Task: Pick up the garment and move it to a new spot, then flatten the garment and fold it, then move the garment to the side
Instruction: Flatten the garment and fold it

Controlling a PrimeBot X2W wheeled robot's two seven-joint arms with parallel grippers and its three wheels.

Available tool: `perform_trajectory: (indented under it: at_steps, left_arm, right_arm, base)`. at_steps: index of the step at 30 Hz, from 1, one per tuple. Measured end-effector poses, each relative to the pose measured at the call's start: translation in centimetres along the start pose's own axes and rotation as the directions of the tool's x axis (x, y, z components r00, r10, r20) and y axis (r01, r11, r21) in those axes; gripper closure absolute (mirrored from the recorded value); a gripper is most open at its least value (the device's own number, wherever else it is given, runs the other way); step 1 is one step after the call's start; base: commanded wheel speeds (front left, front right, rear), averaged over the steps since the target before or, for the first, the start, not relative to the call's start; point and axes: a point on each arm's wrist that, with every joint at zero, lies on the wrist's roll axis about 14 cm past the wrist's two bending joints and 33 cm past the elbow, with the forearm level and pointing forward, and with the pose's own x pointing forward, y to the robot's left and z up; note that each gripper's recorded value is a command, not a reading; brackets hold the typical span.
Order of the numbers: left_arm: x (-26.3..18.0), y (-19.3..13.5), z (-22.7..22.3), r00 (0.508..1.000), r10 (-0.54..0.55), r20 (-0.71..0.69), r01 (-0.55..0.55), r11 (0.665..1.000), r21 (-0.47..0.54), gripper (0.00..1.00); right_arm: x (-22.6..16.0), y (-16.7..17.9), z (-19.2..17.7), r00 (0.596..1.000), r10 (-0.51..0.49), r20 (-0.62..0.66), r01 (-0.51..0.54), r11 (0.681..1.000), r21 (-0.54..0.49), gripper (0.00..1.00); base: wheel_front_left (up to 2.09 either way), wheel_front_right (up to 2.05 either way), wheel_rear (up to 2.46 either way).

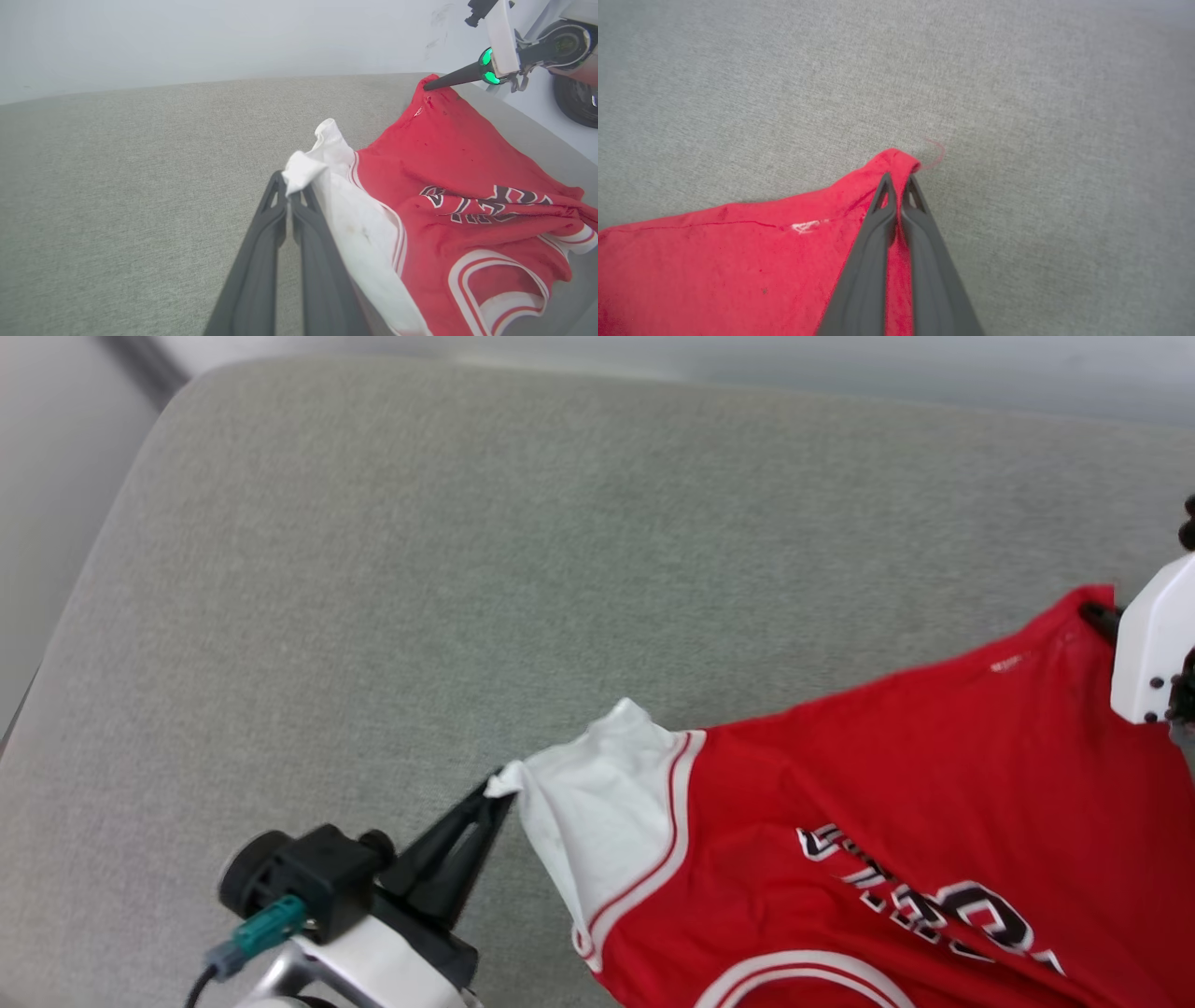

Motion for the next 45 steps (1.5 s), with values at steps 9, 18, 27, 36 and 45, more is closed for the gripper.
perform_trajectory:
  at_steps: [9,18,27,36,45]
  left_arm:
    - [0.0,0.4,7.9,0.974,-0.02,0.226,0.002,0.997,0.08,1.0]
    - [-1.2,-1.5,20.2,0.829,-0.123,0.545,0.039,0.986,0.163,1.0]
    - [-2.8,-4.6,29.0,0.675,-0.241,0.697,0.073,0.962,0.263,1.0]
    - [-2.4,-4.9,34.6,0.597,-0.253,0.761,0.003,0.95,0.313,1.0]
    - [2.8,-2.7,36.9,0.622,-0.235,0.747,-0.047,0.941,0.336,1.0]
  right_arm:
    - [-8.9,-1.2,6.5,0.957,-0.026,0.289,0.042,0.998,-0.05,1.0]
    - [-20.5,-1.8,11.3,0.821,-0.037,0.57,0.065,0.997,-0.029,1.0]
    - [-29.6,-1.3,12.9,0.685,-0.053,0.726,0.101,0.995,-0.022,1.0]
    - [-33.3,-1.1,13.5,0.607,-0.065,0.792,0.119,0.993,-0.01,1.0]
    - [-31.7,-2.7,15.9,0.571,-0.096,0.815,0.157,0.988,0.006,1.0]
  base:
    - [0.0,0.0,0.0]
    - [0.0,0.0,0.0]
    - [0.0,0.0,0.0]
    - [0.0,0.0,0.0]
    - [0.0,0.0,0.0]
